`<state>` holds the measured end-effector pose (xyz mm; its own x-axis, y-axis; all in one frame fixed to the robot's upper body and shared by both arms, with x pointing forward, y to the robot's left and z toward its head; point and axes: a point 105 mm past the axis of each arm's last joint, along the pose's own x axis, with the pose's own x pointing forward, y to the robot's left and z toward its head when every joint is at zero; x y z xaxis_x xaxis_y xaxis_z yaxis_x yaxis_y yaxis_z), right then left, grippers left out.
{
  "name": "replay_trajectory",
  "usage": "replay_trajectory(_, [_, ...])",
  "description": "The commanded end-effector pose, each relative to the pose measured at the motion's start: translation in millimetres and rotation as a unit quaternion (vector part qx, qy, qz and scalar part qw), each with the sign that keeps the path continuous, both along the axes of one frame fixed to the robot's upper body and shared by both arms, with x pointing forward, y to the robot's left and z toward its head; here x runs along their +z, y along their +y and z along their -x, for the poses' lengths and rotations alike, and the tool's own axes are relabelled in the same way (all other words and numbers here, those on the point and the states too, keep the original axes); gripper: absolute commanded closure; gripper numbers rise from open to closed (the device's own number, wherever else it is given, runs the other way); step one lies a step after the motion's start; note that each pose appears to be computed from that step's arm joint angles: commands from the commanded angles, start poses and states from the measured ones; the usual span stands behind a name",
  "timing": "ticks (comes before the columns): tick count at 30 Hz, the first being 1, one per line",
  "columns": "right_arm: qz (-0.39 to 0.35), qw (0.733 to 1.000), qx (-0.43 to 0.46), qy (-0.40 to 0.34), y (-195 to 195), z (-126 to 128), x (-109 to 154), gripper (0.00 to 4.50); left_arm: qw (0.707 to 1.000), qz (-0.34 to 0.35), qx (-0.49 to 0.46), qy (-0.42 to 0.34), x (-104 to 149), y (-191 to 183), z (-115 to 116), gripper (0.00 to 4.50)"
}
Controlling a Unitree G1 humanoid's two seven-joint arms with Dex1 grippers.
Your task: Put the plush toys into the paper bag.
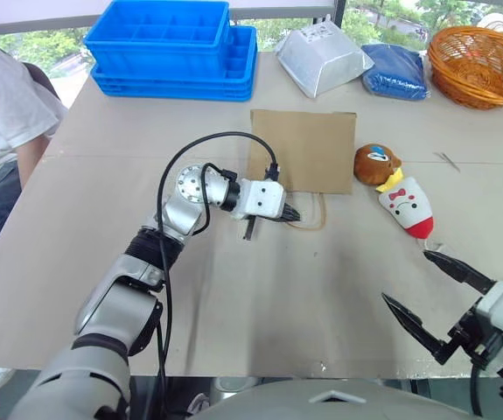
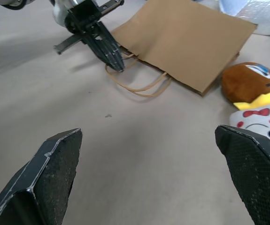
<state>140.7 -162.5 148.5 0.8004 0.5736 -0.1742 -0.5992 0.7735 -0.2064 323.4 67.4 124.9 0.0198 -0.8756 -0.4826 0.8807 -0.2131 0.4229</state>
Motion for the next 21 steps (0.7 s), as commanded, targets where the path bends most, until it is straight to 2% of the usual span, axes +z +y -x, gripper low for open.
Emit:
replay_trajectory(1, [-0.003,1.000,0.011,-0.018,8,2,7,0.00,1.000,0.018,-0.004,0.017,36,16,-1,3.54])
replay_trajectory(2, [-0.003,1.000,0.013,-0.018,9,2,6,0.00,1.000,0.016,0.000,0.017,38,19,-3,3.06])
replay_trajectory(3, [-0.001,1.000,0.016,-0.018,10,1,6,0.00,1.000,0.004,0.001,0.006,36,21,-4,2.87])
replay_trajectory(4, [0.001,1.000,0.020,-0.019,10,1,6,0.00,1.000,-0.006,0.000,-0.001,34,24,-6,2.46])
replay_trajectory(5, [0.004,1.000,0.021,-0.021,11,0,7,0.00,1.000,-0.019,-0.003,-0.014,32,26,-7,2.31])
replay_trajectory(11, [0.011,0.999,0.033,-0.024,11,-4,9,0.00,0.997,-0.050,-0.024,-0.051,24,28,-11,2.31])
replay_trajectory(21, [0.009,0.996,0.079,-0.028,9,-22,18,0.00,0.994,-0.047,-0.037,-0.089,23,8,-24,2.31])
